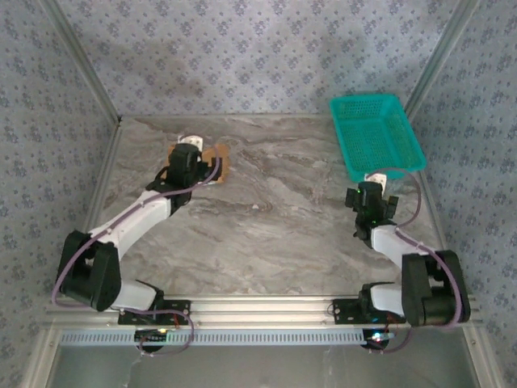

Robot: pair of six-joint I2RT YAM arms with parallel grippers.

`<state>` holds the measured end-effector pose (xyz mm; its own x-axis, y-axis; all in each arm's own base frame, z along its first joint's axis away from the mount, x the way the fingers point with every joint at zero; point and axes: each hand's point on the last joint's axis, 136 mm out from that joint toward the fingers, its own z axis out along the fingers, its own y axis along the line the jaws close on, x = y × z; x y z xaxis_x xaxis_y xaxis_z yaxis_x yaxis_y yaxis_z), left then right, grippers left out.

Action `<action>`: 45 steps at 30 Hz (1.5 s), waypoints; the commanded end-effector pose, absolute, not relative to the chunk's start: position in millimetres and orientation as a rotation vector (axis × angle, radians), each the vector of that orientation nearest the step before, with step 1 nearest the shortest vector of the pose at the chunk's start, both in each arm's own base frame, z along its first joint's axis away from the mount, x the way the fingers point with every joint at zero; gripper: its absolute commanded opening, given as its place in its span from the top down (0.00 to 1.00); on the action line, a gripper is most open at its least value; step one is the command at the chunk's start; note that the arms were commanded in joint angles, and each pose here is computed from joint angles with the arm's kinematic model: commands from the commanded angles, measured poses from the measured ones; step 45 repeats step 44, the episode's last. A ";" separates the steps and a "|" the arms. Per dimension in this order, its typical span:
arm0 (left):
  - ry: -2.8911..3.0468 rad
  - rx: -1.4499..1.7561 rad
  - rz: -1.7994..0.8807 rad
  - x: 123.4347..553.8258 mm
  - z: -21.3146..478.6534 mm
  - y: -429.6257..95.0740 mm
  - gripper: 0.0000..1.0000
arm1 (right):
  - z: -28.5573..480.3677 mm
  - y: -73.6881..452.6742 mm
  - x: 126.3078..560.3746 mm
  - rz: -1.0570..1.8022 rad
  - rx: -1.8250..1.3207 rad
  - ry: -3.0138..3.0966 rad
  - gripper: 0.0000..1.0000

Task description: Fold the inside-out t-shirt

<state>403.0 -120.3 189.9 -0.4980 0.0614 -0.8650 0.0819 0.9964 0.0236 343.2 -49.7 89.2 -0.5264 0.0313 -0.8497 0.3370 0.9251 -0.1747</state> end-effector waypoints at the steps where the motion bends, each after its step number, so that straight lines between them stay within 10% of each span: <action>1: 2.084 0.138 0.091 390.6 175.0 -84.7 0.00 | 116.5 -37.3 375.0 -0.299 0.166 1.883 0.00; 45: 1.960 -0.068 0.053 398.1 89.5 13.8 0.00 | 90.4 -32.6 383.4 -0.250 0.129 1.913 0.00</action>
